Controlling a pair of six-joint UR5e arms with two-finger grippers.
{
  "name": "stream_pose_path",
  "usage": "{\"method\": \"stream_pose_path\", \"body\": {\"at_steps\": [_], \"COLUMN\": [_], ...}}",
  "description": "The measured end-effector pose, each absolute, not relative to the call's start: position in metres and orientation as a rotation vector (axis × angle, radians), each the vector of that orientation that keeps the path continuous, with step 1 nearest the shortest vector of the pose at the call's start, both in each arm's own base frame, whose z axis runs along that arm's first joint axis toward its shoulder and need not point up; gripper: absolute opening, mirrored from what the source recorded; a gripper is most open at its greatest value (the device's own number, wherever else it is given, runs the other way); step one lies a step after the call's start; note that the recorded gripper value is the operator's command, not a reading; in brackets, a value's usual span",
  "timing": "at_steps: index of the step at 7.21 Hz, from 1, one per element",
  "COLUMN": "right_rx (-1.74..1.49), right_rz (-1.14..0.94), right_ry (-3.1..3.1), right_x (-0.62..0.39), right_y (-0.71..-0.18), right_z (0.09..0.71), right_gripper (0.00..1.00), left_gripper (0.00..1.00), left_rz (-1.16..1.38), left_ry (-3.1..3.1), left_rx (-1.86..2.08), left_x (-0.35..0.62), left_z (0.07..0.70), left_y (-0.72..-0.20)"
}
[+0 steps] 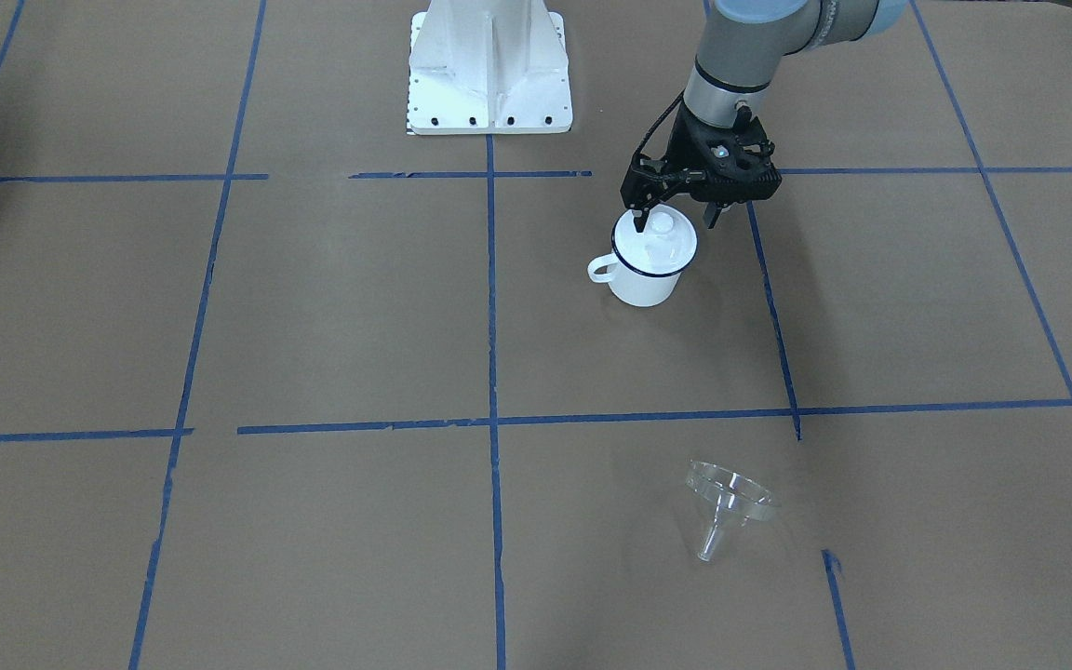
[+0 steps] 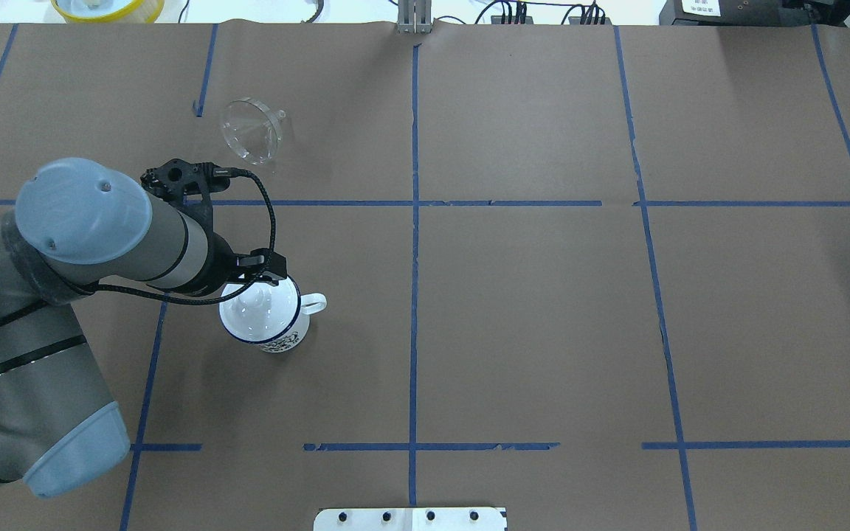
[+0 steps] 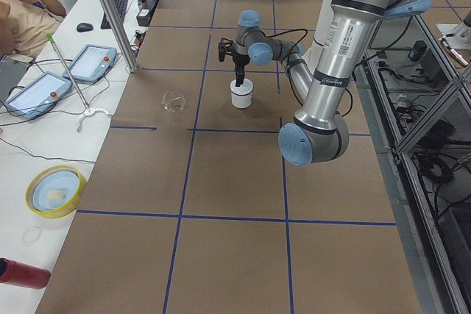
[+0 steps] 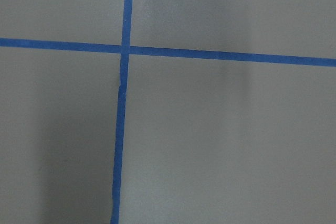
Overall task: Place funnel on cup
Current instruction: 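Move the left gripper down onto the white funnel atop the mug and grasp it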
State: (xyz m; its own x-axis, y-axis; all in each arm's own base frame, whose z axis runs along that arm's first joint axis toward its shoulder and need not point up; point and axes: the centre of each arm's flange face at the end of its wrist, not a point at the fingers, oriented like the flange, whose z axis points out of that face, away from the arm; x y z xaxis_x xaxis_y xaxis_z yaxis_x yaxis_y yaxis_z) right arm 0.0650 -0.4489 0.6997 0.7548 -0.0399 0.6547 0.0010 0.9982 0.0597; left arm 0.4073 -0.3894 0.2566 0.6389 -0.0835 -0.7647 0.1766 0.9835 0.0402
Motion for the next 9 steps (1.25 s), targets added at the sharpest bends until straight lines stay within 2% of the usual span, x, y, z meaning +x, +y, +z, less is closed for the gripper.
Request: {"method": "stream_pose_path", "body": {"at_steps": [2, 4, 7, 8, 9], "right_rx": [0.057, 0.057, 0.057, 0.057, 0.057], "right_rz": [-0.022, -0.022, -0.022, -0.022, -0.022], "right_ry": [-0.715, -0.715, -0.715, -0.715, -0.715], "right_x": [0.0650, 0.0650, 0.0650, 0.0650, 0.0650], "right_y": [-0.4489, -0.4489, -0.4489, -0.4489, -0.4489], "right_z": [0.6997, 0.6997, 0.6997, 0.6997, 0.6997], "right_gripper": [1.00, 1.00, 1.00, 1.00, 1.00], "left_gripper": [0.82, 0.69, 0.67, 0.62, 0.48], "left_rz": [-0.145, -0.144, -0.141, -0.139, -0.137], "left_ry": [0.861, 0.863, 0.867, 0.869, 0.871], "left_rx": [0.109, 0.109, 0.110, 0.109, 0.108], "left_x": [0.4118, 0.4128, 0.4144, 0.4164, 0.4189], "left_z": [0.2583, 0.2573, 0.2542, 0.2529, 0.2512], "left_y": [-0.3869, -0.3865, -0.3867, -0.3866, -0.3866]}}
